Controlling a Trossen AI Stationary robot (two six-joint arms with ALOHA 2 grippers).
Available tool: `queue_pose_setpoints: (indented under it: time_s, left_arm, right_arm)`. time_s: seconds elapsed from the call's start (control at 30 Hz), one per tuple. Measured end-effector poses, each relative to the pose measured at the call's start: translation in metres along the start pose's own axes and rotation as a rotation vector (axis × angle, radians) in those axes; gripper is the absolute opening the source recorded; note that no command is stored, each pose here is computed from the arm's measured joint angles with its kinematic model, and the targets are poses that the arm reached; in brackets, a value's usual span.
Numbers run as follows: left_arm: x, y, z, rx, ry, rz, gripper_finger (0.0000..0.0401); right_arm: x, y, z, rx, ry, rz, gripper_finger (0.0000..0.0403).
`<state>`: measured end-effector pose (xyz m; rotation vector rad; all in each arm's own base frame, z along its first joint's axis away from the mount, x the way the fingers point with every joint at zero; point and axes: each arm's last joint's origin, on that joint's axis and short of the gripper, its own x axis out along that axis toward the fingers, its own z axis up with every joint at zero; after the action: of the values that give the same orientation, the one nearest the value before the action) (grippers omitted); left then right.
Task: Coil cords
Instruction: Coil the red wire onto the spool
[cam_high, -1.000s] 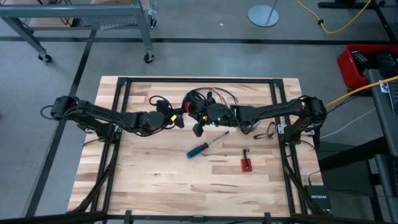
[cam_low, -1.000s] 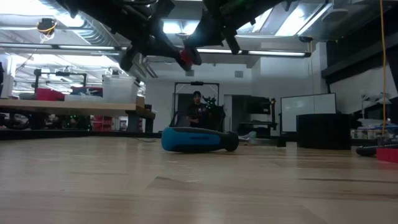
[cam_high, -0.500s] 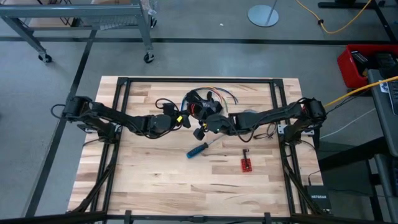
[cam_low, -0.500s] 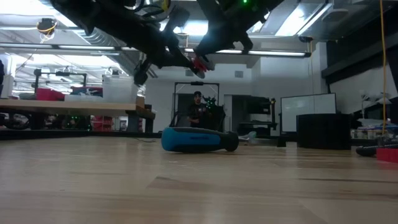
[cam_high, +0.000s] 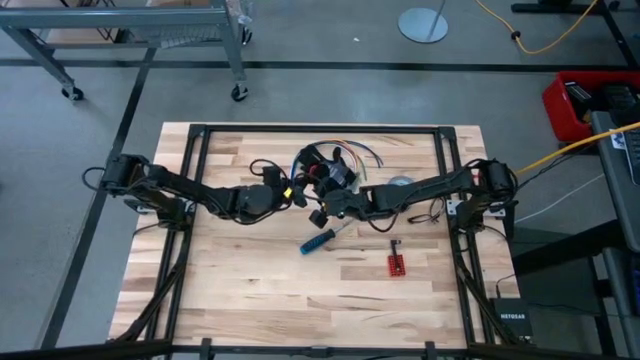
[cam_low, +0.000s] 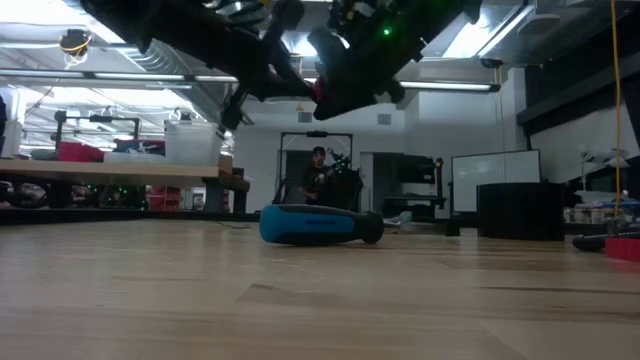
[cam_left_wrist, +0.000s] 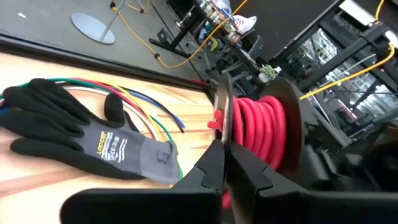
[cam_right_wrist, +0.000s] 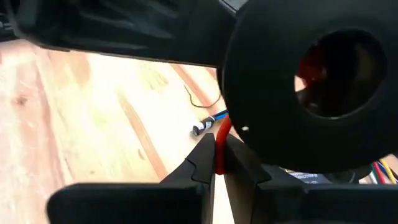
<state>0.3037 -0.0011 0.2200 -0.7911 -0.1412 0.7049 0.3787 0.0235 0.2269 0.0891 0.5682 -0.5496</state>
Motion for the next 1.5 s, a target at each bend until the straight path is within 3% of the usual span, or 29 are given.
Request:
queue_pose_setpoints:
  time_s: [0.6,1.03,1.23,1.5]
  left_arm:
    - [-0.0030,-0.0010,-0.0046,0.078,0.029,-0.009,0.0000]
    - [-0.0048,-0.0011,-0.0069,0.129,0.039,-0.005,0.0000]
    - [-0.0049,-0.0020,-0.0064,0.126,0.034,-0.012,0.0000]
    - [-0.0049,-0.0021,-0.0063,0.238,0.033,-0.014,0.0000]
  right_arm:
    - [-0.0010,-0.0013,-0.0039,-0.030,0.043,-0.009,0.0021]
    - [-0.0023,-0.0072,-0.0071,-0.125,0.041,-0.165,0.0015]
    - [-0.0018,-0.0078,-0.0073,-0.123,0.038,-0.172,0.0056]
    - [-0.0017,-0.0077,-0.0072,-0.122,0.037,-0.171,0.0131]
